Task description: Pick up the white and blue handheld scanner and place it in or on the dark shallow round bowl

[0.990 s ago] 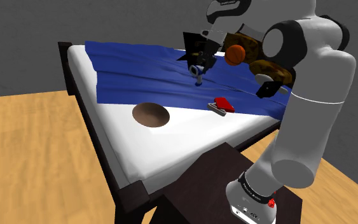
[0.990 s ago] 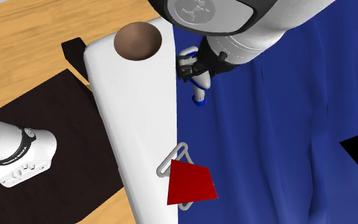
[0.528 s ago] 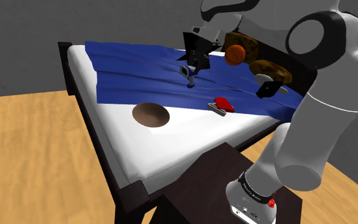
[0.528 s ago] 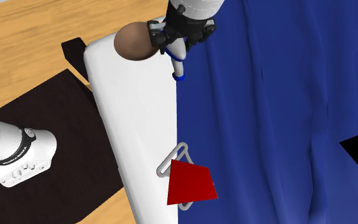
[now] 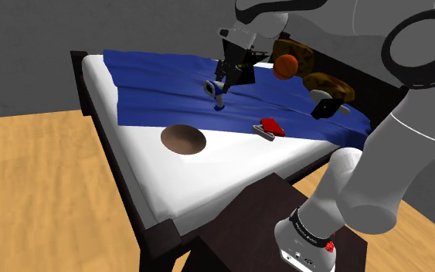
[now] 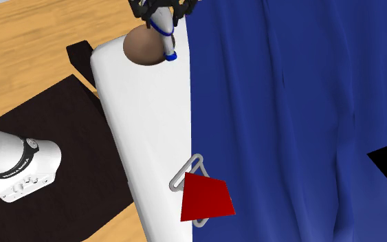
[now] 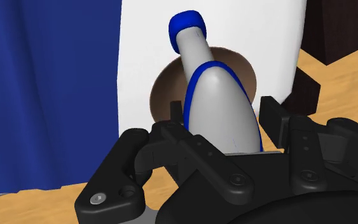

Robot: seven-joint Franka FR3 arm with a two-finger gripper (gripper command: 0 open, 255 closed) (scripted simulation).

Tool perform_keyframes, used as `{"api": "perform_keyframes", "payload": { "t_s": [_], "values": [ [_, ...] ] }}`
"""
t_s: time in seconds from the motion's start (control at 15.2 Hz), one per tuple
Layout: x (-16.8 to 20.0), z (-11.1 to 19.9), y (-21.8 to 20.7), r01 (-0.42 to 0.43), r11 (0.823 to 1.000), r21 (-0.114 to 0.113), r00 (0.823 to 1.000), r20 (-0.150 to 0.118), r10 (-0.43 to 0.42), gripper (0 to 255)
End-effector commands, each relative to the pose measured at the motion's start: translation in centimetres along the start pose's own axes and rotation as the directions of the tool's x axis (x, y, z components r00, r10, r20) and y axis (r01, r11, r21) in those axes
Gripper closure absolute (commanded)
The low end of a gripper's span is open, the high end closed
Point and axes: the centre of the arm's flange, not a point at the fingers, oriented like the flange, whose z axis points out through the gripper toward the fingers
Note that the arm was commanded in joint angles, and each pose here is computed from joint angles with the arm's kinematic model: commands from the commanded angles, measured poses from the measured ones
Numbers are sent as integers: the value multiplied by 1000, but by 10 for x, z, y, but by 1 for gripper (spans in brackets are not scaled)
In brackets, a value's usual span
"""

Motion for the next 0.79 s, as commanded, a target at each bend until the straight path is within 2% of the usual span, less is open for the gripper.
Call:
{"api": "perform_keyframes", "payload": {
  "t_s": [0.0, 0.53, 0.73],
  "values": [
    [26, 5, -12, -1, 1000, -1, 1000, 0, 1, 255],
    [120, 24, -56, -1, 1000, -1, 1000, 0, 1, 255],
    [117, 39, -53, -1, 1000, -1, 1000, 0, 1, 255]
  ]
}}
